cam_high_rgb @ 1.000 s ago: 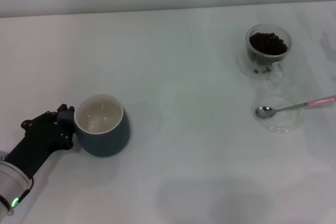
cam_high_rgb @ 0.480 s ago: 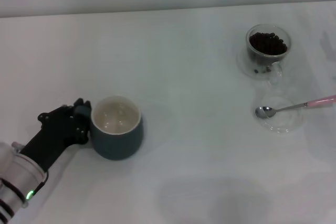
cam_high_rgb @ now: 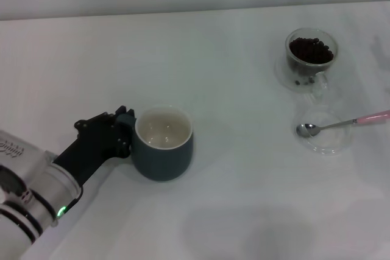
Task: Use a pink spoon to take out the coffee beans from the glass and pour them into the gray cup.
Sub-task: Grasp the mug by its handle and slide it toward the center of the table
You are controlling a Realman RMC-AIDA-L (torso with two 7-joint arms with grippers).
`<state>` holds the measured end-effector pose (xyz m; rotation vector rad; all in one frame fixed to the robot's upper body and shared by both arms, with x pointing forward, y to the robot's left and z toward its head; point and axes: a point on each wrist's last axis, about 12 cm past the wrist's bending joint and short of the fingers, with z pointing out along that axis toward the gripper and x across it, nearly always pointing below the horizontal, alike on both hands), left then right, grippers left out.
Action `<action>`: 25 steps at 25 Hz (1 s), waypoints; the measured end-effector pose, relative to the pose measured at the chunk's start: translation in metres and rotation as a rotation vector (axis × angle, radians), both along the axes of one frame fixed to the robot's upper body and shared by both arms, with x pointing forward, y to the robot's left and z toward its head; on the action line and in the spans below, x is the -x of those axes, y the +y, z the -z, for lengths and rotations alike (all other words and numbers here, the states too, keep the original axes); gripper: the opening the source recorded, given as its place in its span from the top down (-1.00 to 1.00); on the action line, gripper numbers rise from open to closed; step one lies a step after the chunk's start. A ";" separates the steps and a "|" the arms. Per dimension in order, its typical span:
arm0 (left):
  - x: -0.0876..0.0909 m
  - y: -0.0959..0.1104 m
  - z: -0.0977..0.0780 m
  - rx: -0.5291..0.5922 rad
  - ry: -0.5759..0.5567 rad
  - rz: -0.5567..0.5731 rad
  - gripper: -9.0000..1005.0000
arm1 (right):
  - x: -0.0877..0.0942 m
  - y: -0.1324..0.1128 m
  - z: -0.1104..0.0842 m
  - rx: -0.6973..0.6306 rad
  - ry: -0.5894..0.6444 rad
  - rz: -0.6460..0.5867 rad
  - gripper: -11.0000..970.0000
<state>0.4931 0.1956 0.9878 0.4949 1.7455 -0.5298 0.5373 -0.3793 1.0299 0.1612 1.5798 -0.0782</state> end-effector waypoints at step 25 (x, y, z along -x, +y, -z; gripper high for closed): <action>-0.012 -0.023 -0.002 -0.065 0.022 0.102 0.76 | 0.000 0.003 0.001 -0.009 0.001 -0.006 -0.75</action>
